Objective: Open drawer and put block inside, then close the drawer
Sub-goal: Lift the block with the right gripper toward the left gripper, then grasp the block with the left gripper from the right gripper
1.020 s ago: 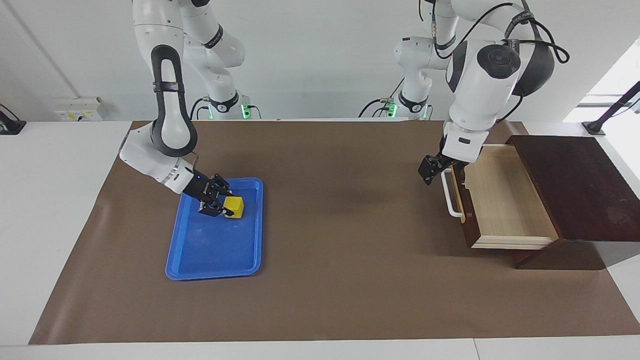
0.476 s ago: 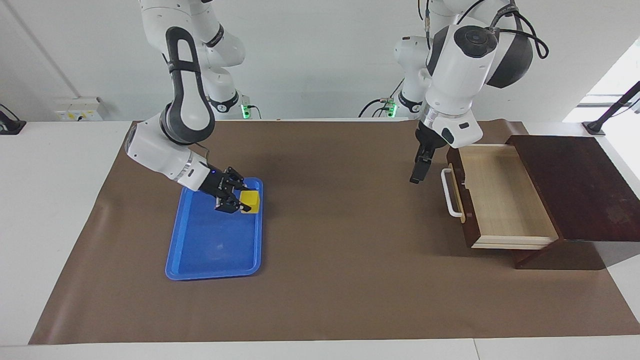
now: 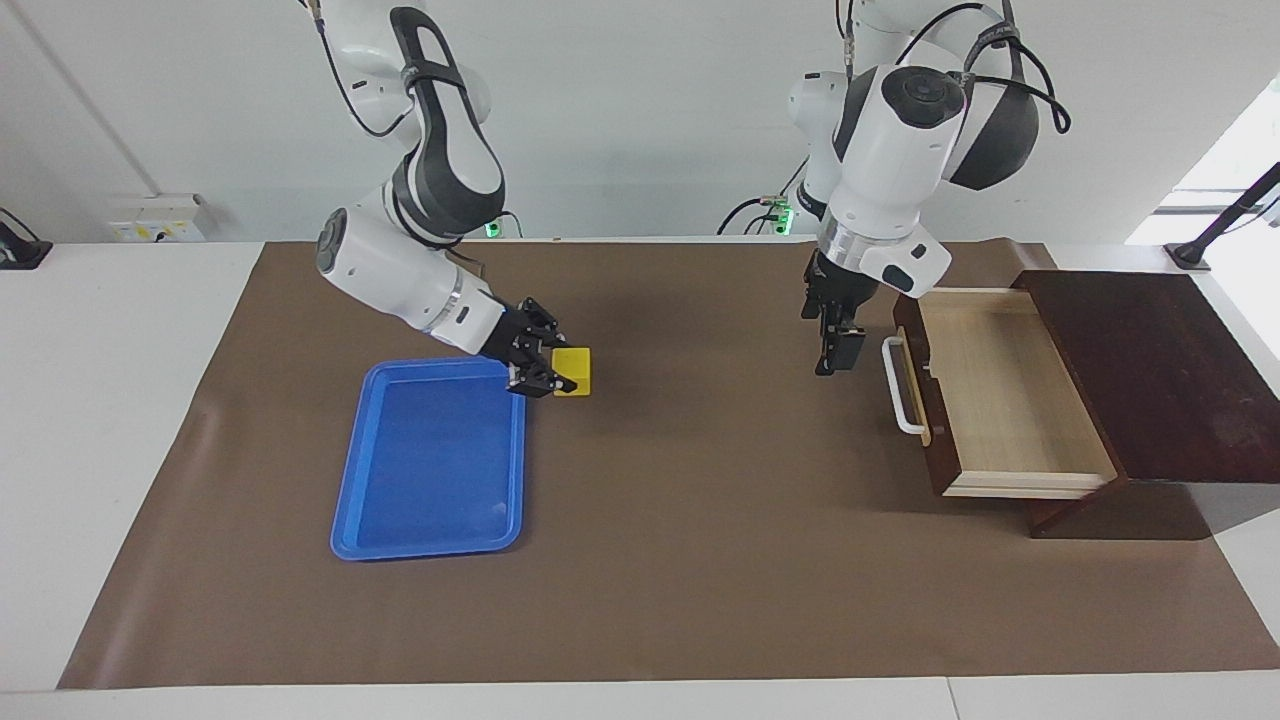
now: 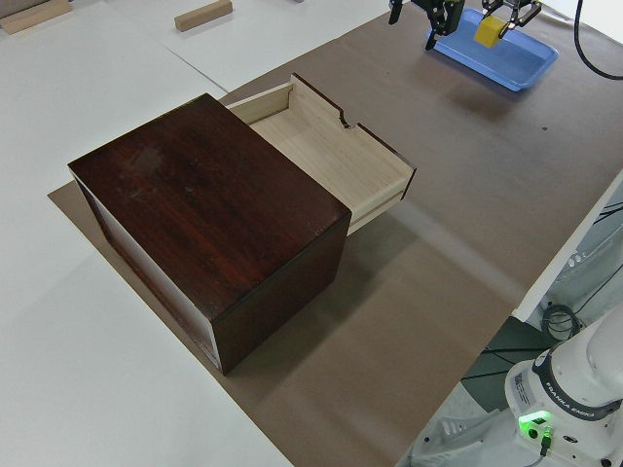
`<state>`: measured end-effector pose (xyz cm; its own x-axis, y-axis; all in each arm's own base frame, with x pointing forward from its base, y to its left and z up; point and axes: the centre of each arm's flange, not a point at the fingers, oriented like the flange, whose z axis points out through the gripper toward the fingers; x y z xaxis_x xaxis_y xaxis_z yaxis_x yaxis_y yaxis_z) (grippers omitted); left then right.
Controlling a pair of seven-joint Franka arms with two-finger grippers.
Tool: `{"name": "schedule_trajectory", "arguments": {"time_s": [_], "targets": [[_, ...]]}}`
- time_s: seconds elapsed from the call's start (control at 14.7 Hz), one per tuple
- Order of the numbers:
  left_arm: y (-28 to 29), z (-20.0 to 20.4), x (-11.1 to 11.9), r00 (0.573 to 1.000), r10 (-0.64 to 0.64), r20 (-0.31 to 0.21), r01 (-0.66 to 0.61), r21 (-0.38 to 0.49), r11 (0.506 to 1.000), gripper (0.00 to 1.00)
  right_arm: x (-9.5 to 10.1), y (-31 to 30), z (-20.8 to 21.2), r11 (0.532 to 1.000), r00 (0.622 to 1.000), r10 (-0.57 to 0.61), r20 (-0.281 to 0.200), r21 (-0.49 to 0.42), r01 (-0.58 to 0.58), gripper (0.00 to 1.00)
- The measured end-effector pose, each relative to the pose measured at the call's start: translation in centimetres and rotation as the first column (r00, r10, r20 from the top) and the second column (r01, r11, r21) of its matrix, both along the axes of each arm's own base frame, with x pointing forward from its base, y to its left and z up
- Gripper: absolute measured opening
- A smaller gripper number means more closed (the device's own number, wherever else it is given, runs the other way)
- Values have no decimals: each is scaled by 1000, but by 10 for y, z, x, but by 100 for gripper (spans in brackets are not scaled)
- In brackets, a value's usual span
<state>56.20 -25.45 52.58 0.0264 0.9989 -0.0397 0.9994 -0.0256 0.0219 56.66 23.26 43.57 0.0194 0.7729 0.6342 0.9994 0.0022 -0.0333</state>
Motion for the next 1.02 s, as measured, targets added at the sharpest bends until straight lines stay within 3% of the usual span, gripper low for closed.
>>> {"name": "schedule_trajectory", "arguments": {"time_s": [0.2, 0.61, 1.02], "targets": [[-14, -22, 9, 996, 89, -32, -89, -12, 996, 100, -11, 67, 17, 999, 1000, -7, 7, -40, 8, 55], [-100, -26, -40, 998, 50, -46, -50, -6, 999, 100, -26, 110, 16, 999, 999, 5, 40, -36, -3, 55], [-114, -32, -51, 998, 31, -55, -31, 1, 1000, 100, -25, 112, 16, 999, 999, -10, 51, -35, 11, 55]]}}
